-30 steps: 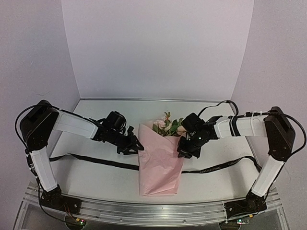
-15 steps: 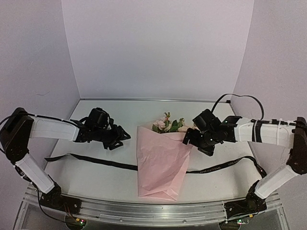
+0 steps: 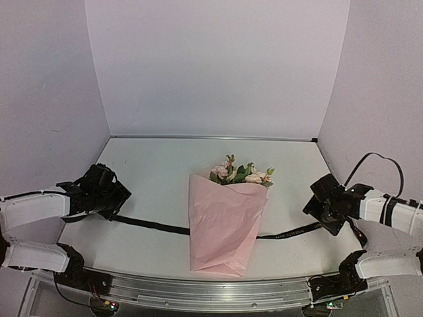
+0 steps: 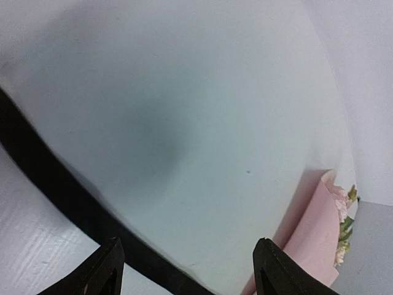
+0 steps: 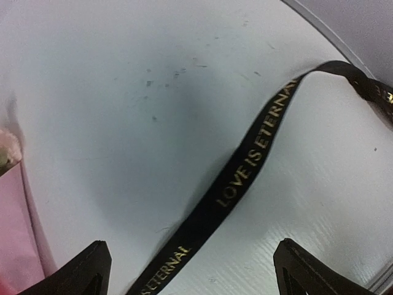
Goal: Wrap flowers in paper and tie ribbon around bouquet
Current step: Pick up the left side of the ribbon at the center of the board.
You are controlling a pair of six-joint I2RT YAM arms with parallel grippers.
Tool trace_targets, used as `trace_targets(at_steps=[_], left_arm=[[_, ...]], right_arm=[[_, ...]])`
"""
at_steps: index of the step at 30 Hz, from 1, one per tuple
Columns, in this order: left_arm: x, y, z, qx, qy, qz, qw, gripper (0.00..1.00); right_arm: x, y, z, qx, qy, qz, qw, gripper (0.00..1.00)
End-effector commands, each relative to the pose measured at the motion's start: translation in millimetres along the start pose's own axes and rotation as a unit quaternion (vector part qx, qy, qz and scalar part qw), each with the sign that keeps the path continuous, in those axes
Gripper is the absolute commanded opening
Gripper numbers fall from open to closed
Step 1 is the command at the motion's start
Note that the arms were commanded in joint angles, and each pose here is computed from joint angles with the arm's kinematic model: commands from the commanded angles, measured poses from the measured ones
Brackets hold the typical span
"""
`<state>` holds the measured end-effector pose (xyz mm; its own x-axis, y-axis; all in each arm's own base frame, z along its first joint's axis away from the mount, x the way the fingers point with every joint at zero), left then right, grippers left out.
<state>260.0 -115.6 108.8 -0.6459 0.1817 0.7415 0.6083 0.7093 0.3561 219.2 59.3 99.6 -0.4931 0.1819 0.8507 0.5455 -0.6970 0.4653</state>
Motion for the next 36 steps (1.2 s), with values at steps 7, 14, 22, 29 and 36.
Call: trace_targets(at_steps=[7,14,22,29,36], left_arm=[[9,23,66,0.061,0.119,-0.064,0.989,0.75],[-3,26,73,0.071,0.144,-0.049,0.986,0.71],[1,31,92,0.098,0.198,-0.071,0.973,0.67],[-27,40,106,0.105,0.185,-0.061,0.975,0.58],[-39,49,108,0.093,0.186,-0.061,0.976,0.33]], right_arm=[[-20,32,-53,-0.091,-0.069,-0.030,0.993,0.89],[-37,41,-48,-0.108,-0.067,0.016,0.992,0.85],[-45,40,-54,-0.120,-0.079,0.032,0.989,0.85],[-55,41,-54,-0.123,-0.082,0.055,0.987,0.84],[-66,43,-71,-0.155,-0.098,0.067,0.981,0.82]])
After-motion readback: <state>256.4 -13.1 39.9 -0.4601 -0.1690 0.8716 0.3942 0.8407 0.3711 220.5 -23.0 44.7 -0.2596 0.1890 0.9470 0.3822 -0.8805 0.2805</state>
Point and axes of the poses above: each gripper's point midway between its finger pads, its own x axis back along the fingers, its own z axis along the line the jaws close on, y = z × x, the point moved 3 cm from there along x, back along the fingers, and after that the axes turned 6 degrees about -x, right-handed, at the moved point
